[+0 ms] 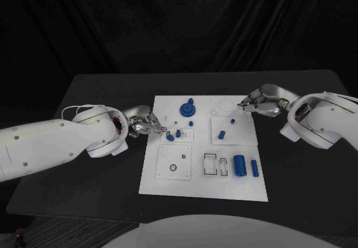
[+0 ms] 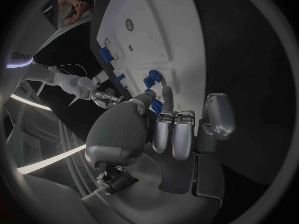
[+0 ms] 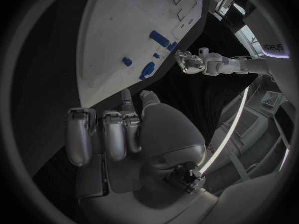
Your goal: Assemble the parts on the task board
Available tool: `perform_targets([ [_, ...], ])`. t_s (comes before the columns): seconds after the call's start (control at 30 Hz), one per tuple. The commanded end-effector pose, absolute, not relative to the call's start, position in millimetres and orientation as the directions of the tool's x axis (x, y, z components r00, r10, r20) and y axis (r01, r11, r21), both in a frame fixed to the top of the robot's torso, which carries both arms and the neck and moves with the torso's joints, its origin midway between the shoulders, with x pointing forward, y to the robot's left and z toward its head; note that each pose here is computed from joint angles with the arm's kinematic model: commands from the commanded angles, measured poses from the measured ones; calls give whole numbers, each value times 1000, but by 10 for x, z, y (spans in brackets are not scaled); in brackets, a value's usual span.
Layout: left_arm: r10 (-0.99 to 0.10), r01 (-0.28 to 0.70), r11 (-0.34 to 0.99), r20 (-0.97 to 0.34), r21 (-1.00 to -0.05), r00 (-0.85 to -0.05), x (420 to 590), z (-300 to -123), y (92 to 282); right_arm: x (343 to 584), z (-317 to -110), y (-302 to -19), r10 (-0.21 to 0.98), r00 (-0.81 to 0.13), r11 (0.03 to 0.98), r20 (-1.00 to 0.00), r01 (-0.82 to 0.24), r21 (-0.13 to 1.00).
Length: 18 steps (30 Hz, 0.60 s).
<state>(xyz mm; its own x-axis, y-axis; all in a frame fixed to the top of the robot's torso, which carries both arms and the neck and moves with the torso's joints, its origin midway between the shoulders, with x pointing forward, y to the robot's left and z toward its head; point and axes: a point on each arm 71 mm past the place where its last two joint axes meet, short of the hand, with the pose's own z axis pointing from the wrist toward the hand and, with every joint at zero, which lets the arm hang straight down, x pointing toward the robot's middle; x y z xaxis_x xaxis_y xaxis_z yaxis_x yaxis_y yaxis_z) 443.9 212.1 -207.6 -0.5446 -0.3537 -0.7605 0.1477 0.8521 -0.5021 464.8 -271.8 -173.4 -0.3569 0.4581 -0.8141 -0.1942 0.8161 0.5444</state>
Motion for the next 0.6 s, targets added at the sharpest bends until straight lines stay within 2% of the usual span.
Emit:
perform_targets([
  [0.03, -318, 363, 799, -850, -478, -419, 4415, -1937, 2049, 4640, -1713, -2732, 476, -322, 812, -818, -197, 550],
  [0.2, -176, 635, 717, -956, -287, -233, 4367, -1825, 1999, 4634, -1701, -2737, 482, -311, 809, -819, -202, 552],
  [0.27, -118, 707, 677, -979, -202, -167, 4343, -1811, 1979, 4631, -1700, -2735, 482, -311, 808, -819, -203, 553],
  [0.4, -29, 778, 622, -995, -94, -96, 4320, -1824, 1954, 4628, -1702, -2733, 480, -314, 808, -819, -204, 553],
  [0.6, 56, 800, 598, -995, -35, -86, 4344, -1897, 1941, 4630, -1706, -2727, 478, -319, 808, -818, -205, 552],
])
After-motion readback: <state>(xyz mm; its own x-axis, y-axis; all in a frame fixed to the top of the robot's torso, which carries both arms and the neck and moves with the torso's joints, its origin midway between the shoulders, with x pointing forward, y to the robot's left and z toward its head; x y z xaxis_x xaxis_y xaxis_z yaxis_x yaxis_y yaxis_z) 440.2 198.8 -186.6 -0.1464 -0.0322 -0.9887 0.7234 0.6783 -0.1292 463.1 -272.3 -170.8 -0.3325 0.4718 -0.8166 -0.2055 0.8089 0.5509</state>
